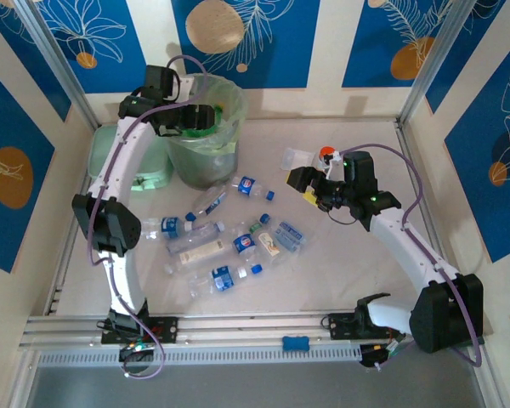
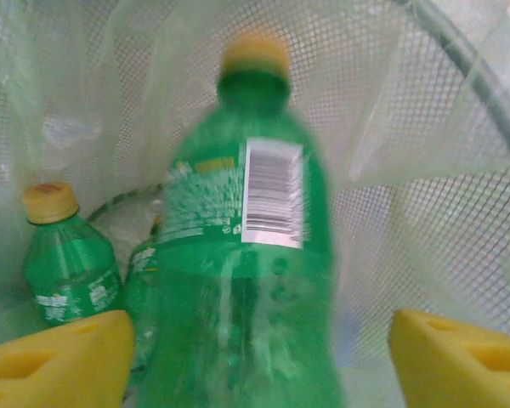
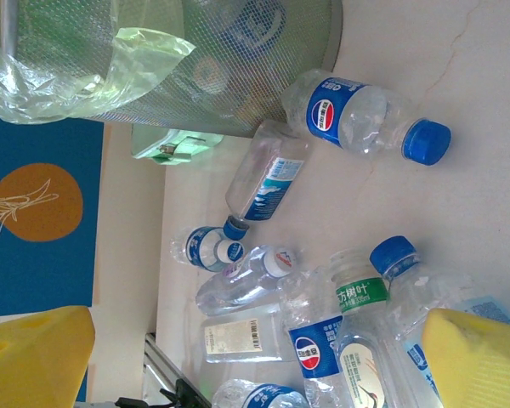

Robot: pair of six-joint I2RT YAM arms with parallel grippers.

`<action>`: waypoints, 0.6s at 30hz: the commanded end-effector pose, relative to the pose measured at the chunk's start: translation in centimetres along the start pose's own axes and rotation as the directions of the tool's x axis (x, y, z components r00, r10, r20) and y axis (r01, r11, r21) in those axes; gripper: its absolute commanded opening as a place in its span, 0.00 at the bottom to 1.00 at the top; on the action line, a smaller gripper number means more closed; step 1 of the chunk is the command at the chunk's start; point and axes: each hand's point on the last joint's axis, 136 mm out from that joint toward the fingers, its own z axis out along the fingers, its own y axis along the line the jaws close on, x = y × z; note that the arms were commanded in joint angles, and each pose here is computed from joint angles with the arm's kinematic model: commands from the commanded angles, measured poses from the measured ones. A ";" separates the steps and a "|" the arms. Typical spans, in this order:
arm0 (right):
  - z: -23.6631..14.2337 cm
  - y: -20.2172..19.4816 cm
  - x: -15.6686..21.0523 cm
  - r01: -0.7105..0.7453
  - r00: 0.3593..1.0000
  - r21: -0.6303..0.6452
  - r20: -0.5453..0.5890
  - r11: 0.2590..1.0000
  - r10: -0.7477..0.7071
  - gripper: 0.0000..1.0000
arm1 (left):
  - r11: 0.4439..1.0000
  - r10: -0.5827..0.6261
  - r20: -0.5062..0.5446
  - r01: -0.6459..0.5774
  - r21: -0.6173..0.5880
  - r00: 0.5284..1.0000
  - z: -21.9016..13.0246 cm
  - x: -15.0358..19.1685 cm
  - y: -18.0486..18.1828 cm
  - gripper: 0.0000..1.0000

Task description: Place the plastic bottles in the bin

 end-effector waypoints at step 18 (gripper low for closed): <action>2.4 0.5 -0.1 -0.012 0.998 -0.024 -0.056 1.000 0.010 0.99 | 0.966 0.104 0.361 -0.180 0.184 0.927 -13.0 -0.7 -10.8 0.99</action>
